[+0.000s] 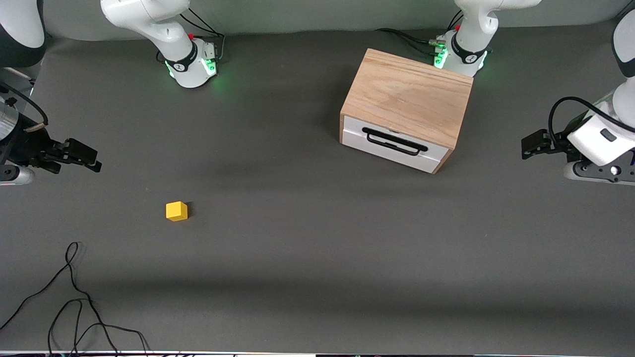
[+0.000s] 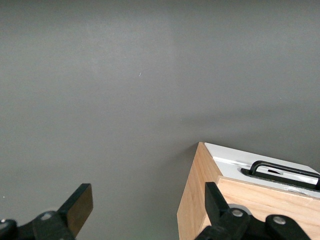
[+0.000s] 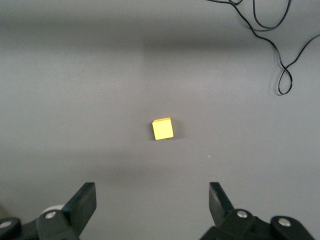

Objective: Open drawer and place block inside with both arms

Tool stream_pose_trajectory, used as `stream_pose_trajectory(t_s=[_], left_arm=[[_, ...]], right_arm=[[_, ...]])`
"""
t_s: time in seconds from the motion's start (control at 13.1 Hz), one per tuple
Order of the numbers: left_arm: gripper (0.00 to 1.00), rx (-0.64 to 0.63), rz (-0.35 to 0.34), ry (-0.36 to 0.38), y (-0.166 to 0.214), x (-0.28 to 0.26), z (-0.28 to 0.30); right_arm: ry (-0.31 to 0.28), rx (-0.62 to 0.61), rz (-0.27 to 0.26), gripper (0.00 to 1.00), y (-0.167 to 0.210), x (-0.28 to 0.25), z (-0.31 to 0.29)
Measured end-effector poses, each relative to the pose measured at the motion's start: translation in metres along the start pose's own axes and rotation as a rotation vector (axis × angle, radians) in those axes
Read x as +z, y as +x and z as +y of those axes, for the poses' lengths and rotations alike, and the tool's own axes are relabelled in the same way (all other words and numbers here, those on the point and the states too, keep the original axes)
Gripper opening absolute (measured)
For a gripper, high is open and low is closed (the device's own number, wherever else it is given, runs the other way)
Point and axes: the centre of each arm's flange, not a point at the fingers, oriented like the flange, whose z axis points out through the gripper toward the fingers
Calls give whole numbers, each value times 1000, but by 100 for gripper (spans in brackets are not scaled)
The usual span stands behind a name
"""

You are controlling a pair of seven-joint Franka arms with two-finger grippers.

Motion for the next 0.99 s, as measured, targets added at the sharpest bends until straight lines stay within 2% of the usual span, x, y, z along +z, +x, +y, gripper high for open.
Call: stream_pose_trajectory(t_s=[0.99], left_arm=[[100, 20, 0, -2, 0, 0, 11]], right_arm=[[-7, 33, -24, 100, 4, 14, 3]])
